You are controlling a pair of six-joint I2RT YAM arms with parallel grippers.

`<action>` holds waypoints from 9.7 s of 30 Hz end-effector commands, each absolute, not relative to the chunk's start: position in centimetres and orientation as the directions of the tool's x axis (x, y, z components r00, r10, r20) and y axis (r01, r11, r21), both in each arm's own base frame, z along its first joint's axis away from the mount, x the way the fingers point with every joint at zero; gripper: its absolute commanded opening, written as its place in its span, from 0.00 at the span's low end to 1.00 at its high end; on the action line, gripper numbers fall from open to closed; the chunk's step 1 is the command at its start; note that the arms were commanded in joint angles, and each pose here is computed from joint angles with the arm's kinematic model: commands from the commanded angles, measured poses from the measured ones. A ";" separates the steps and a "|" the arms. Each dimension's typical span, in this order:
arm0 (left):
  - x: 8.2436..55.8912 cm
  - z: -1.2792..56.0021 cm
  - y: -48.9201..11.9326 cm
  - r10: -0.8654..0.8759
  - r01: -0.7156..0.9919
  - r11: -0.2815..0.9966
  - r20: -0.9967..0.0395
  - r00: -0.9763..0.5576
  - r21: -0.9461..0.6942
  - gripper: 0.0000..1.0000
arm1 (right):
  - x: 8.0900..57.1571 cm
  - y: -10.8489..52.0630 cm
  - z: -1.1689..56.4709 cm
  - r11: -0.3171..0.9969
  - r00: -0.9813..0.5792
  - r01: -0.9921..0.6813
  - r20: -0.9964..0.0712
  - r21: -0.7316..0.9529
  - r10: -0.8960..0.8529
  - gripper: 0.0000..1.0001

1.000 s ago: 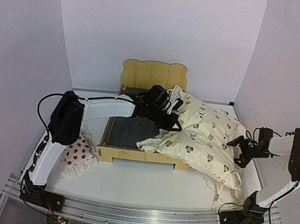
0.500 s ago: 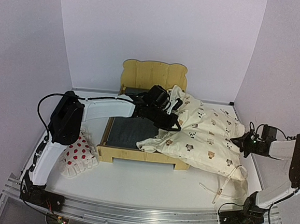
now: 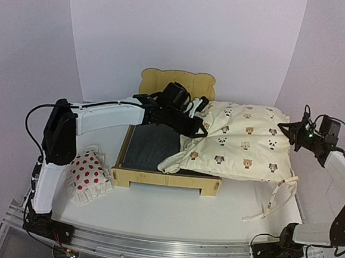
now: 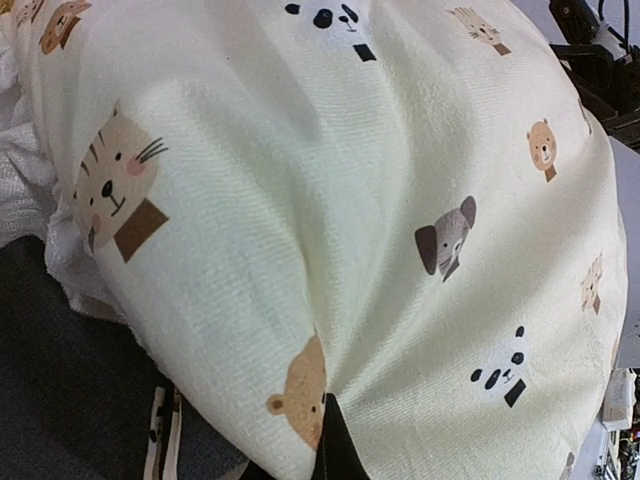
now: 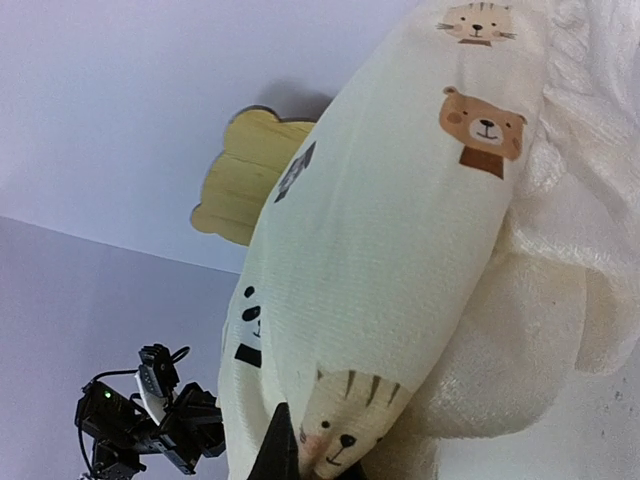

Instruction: Set up the pet bed

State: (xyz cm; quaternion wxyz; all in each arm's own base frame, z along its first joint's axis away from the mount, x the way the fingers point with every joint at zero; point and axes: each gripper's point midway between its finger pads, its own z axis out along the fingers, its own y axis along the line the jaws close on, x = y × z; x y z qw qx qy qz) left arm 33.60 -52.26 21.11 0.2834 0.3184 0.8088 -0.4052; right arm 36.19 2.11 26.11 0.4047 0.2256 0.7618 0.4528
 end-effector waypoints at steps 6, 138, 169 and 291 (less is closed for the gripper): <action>32.1 34.8 -47.6 0.134 0.809 0.463 -0.874 -0.468 -0.362 0.00 | 34.3 5.0 37.8 0.497 -0.521 -0.285 -0.567 0.820 0.638 0.00; 41.7 19.0 -26.1 0.103 0.195 0.981 -0.844 -0.526 -0.002 0.00 | 50.5 25.6 20.3 0.888 -0.584 -0.436 -0.796 0.143 -0.158 0.01; 32.5 13.0 -23.2 0.136 0.217 0.972 -0.546 -0.827 -0.087 0.69 | 31.2 23.0 20.6 0.790 -0.876 -0.283 -0.481 0.544 0.018 0.87; 48.1 20.2 -26.8 0.275 0.758 0.651 -0.944 -0.181 0.044 0.20 | 28.3 7.9 8.2 0.854 -0.808 0.426 -0.298 0.298 0.507 0.22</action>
